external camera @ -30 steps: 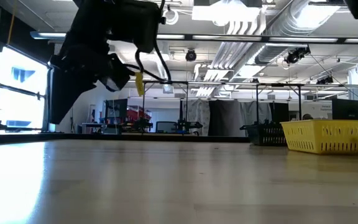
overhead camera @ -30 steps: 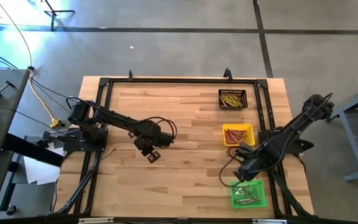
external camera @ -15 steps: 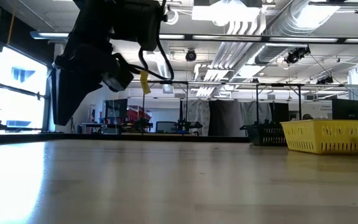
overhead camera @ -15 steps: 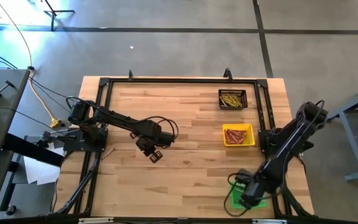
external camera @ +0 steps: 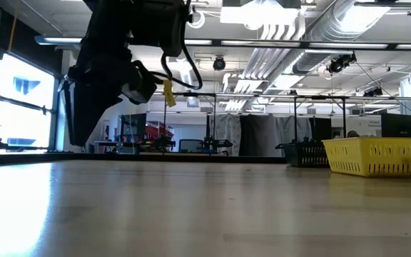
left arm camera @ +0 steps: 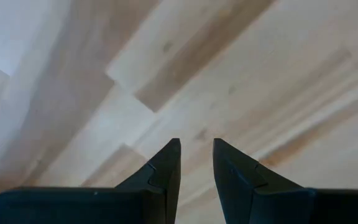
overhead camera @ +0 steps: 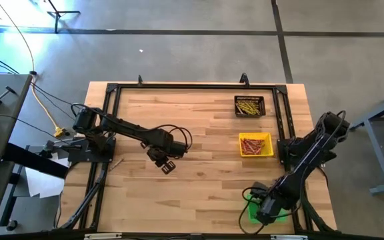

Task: Sort crayons
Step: Put the gray crayon into the green bin

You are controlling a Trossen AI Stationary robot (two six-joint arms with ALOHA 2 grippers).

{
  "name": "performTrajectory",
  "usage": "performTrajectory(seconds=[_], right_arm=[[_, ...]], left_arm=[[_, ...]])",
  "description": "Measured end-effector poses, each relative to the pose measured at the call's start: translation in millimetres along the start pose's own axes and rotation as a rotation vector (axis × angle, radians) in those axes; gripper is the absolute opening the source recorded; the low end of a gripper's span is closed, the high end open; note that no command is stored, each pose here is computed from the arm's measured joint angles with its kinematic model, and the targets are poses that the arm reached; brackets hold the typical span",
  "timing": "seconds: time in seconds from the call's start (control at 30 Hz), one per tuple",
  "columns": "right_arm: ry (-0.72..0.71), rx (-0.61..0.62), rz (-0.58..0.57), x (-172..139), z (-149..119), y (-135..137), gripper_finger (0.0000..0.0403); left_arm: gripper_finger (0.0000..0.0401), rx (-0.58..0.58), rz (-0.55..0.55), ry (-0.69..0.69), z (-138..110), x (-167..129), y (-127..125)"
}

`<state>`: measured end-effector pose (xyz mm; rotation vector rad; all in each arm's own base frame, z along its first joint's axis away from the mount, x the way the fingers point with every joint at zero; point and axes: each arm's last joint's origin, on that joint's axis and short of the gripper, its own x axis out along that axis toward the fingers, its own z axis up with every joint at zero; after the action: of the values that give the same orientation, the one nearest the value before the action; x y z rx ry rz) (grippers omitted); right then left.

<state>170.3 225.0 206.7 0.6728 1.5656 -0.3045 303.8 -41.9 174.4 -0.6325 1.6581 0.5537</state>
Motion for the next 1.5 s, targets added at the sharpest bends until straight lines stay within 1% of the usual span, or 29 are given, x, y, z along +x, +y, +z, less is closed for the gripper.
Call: performTrajectory(seconds=[0.1, 0.17, 0.23, 0.3, 0.37, 0.43, 0.47, 0.53, 0.67, 0.7, 0.77, 0.83, 0.9, 0.97, 1.07, 1.17, 1.27, 1.3, 1.37, 1.43, 1.47, 1.5], right_arm=[[-0.040, -0.039, 0.034, -13, 0, -4, 0.0104], [-0.077, -0.059, 0.058, -25, 0, -9, 0.0104], [-0.117, -0.076, 0.060, -38, 0, -17, 0.0104], [-0.164, -0.073, 0.045, -51, 3, -28, 0.0105], [-0.214, -0.059, 0.005, -62, 6, -40, 0.0105], [-0.254, -0.050, -0.034, -72, 11, -52, 0.0105], [-0.268, -0.051, -0.056, -76, 13, -58, 0.0106], [-0.292, -0.044, -0.091, -83, 18, -67, 0.0106], [-0.330, -0.076, -0.146, -92, 26, -80, 0.0106], [-0.342, -0.088, -0.157, -93, 28, -81, 0.0106], [-0.366, -0.111, -0.175, -94, 34, -83, 0.0106], [-0.385, -0.113, -0.187, -96, 40, -84, 0.0106], [-0.396, -0.091, -0.193, -97, 46, -86, 0.0106], [-0.409, -0.068, -0.201, -98, 52, -88, 0.0106], [-0.437, -0.037, -0.203, -100, 62, -91, 0.0106], [-0.460, 0.021, -0.178, -102, 73, -92, 0.0106], [-0.491, 0.063, -0.136, -105, 85, -93, 0.0106], [-0.502, 0.075, -0.120, -106, 89, -92, 0.0106], [-0.529, 0.086, -0.083, -108, 96, -91, 0.0106], [-0.558, 0.094, -0.044, -110, 103, -90, 0.0106], [-0.572, 0.101, -0.027, -111, 106, -90, 0.0106], [-0.585, 0.103, -0.011, -113, 110, -89, 0.0106]], left_arm=[[0.0080, -0.006, 0.007, -0.052, 3, 0, -1], [0.0080, 0.001, -0.026, -0.079, 5, 0, -4], [0.0080, 0.039, -0.079, -0.131, 7, -2, -11], [0.0080, 0.079, -0.128, -0.221, 8, -7, -19], [0.0080, 0.104, -0.158, -0.323, 8, -15, -24], [0.0080, 0.079, -0.163, -0.384, 7, -24, -22], [0.0080, 0.063, -0.146, -0.396, 5, -28, -19], [0.0080, 0.041, -0.068, -0.362, -5, -35, -6], [0.0080, -0.005, 0.190, -0.222, -44, -50, 25], [0.0080, 0.001, 0.234, -0.203, -54, -55, 31], [0.0080, 0.033, 0.284, -0.188, -76, -64, 41], [0.0080, 0.046, 0.264, -0.174, -95, -65, 48], [0.0080, 0.032, 0.228, -0.152, -113, -61, 60], [0.0080, -0.016, 0.196, -0.140, -127, -54, 73], [0.0080, -0.067, 0.128, -0.123, -140, -39, 89], [0.0080, -0.083, 0.093, -0.103, -147, -22, 101], [0.0080, -0.101, 0.123, -0.085, -150, -7, 113], [0.0080, -0.113, 0.136, -0.088, -150, -8, 113], [0.0080, -0.110, 0.094, -0.132, -149, -12, 110], [0.0080, -0.131, 0.119, -0.126, -149, -10, 112], [0.0080, -0.151, 0.118, -0.122, -149, -9, 112], [0.0080, -0.164, 0.095, -0.122, -148, -10, 110]])
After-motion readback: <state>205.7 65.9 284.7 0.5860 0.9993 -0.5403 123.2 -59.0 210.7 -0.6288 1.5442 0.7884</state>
